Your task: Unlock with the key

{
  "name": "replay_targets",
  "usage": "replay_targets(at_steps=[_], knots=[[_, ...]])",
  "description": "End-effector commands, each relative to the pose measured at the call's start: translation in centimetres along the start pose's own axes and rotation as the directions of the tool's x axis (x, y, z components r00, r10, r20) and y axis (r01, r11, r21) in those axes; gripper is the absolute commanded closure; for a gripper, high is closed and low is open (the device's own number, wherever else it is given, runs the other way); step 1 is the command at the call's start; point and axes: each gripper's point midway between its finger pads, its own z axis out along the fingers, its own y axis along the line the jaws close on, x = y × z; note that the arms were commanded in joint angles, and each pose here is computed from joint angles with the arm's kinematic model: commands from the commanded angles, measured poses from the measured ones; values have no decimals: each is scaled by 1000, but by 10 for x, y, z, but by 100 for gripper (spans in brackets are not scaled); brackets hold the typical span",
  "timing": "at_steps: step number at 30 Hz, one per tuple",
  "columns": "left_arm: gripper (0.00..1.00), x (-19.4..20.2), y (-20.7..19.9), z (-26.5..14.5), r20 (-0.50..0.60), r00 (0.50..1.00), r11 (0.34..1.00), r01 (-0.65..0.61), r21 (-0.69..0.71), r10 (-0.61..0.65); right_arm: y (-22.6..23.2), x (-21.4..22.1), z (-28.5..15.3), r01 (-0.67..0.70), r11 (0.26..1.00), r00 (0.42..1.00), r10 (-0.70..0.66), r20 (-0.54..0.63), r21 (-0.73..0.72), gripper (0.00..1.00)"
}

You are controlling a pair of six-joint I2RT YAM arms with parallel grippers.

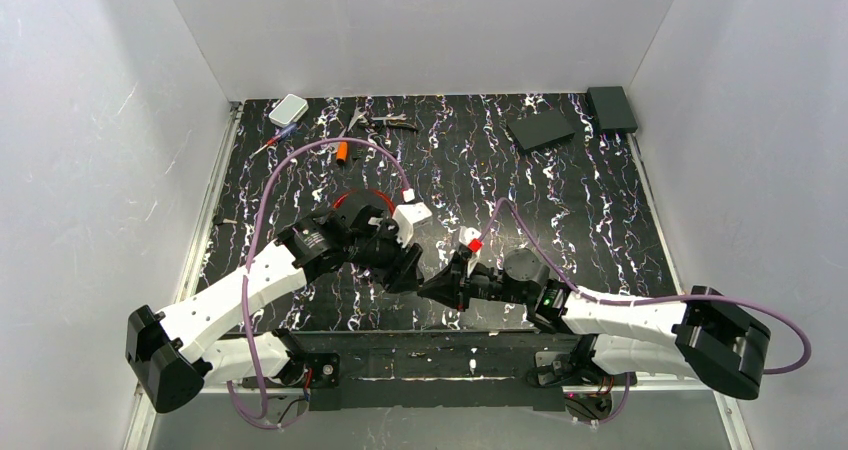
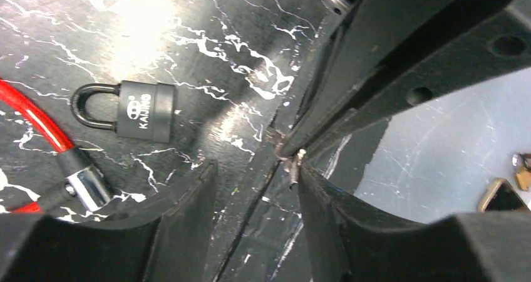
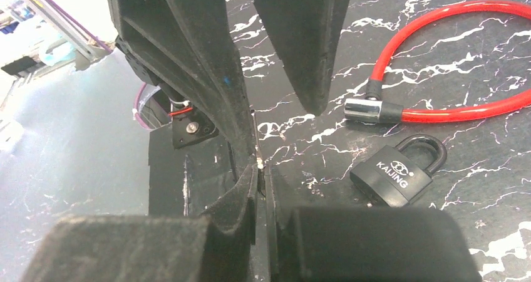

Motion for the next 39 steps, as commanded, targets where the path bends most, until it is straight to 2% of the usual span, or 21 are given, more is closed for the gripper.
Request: replay_targets(at_steps=[1, 8, 12, 18, 25, 29, 39], knots=[[48, -11, 15, -8, 30, 1000, 994, -6, -108, 9, 4, -16, 0, -29, 1000, 998, 29, 53, 5, 99], [27, -4, 63, -11, -5, 1000, 932, 21, -362, -24, -17, -6, -16, -94, 981, 996, 95, 1, 171, 99], [24, 7, 89, -13, -69, 994, 870, 37, -492, -81, -21, -9, -28, -124, 968, 992, 122, 26, 219, 99], [33, 26, 119, -8, -143, 968, 818, 88, -568, -204, -24, -6, -40, -158, 952, 987, 153, 39, 263, 99], [43, 49, 143, 8, -238, 908, 791, 144, -595, -345, -24, -3, -50, -170, 945, 985, 165, 42, 280, 99], [51, 57, 148, 21, -293, 882, 797, 139, -588, -370, -21, -4, -54, -157, 951, 987, 147, 60, 265, 99], [60, 81, 164, 35, -400, 802, 768, 110, -631, -443, -17, -9, -66, -133, 955, 991, 119, 66, 264, 99]])
